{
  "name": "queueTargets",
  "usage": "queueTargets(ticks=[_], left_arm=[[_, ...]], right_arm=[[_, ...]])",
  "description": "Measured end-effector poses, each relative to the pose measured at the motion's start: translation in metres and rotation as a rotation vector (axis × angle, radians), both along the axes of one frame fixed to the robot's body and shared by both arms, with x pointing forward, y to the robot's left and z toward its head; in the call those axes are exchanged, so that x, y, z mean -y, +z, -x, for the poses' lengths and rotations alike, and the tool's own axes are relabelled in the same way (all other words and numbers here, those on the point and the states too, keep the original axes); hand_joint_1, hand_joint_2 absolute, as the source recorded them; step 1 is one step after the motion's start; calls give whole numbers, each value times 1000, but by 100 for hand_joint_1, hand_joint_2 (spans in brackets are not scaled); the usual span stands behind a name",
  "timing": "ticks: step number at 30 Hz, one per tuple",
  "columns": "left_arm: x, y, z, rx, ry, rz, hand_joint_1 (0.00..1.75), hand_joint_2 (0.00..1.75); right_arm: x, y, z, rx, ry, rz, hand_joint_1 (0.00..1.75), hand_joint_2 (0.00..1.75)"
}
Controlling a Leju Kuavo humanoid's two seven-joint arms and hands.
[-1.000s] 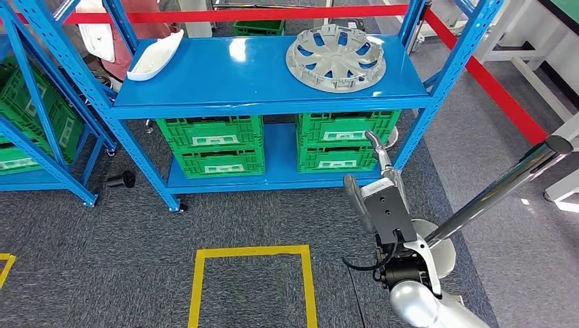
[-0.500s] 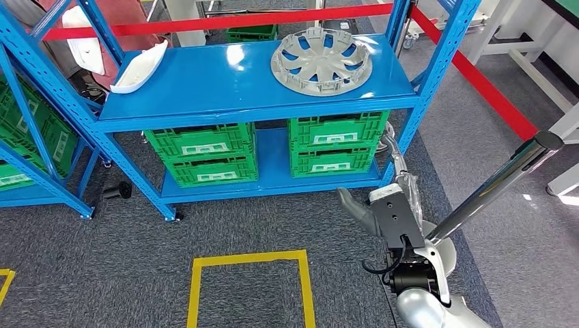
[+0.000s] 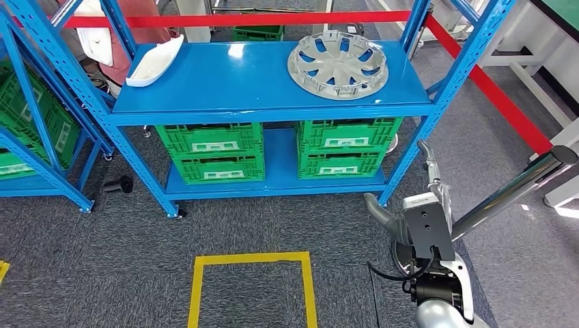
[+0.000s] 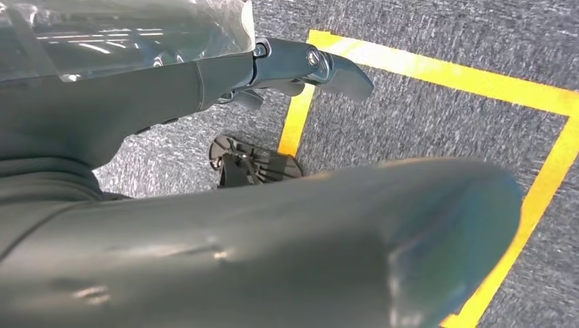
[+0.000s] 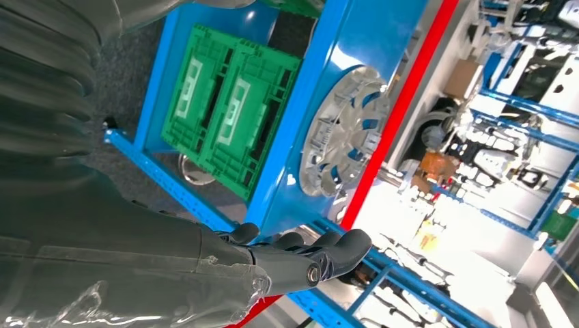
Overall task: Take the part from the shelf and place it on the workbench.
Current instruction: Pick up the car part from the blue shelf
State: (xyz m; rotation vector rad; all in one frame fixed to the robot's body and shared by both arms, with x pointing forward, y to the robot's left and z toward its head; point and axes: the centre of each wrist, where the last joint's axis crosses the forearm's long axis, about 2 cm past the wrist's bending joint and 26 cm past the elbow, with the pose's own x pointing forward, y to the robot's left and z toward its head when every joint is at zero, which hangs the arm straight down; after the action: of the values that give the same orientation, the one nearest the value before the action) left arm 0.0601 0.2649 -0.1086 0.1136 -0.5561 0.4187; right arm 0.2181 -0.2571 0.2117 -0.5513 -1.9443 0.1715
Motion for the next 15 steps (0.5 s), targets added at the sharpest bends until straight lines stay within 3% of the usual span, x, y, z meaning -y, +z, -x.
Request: queueTargets(ticks=[15], left_arm=[[-6,0,0,-4,-39,-16,0,0]], right_arm=[[9,3,6,33,-27,-21,0,175]])
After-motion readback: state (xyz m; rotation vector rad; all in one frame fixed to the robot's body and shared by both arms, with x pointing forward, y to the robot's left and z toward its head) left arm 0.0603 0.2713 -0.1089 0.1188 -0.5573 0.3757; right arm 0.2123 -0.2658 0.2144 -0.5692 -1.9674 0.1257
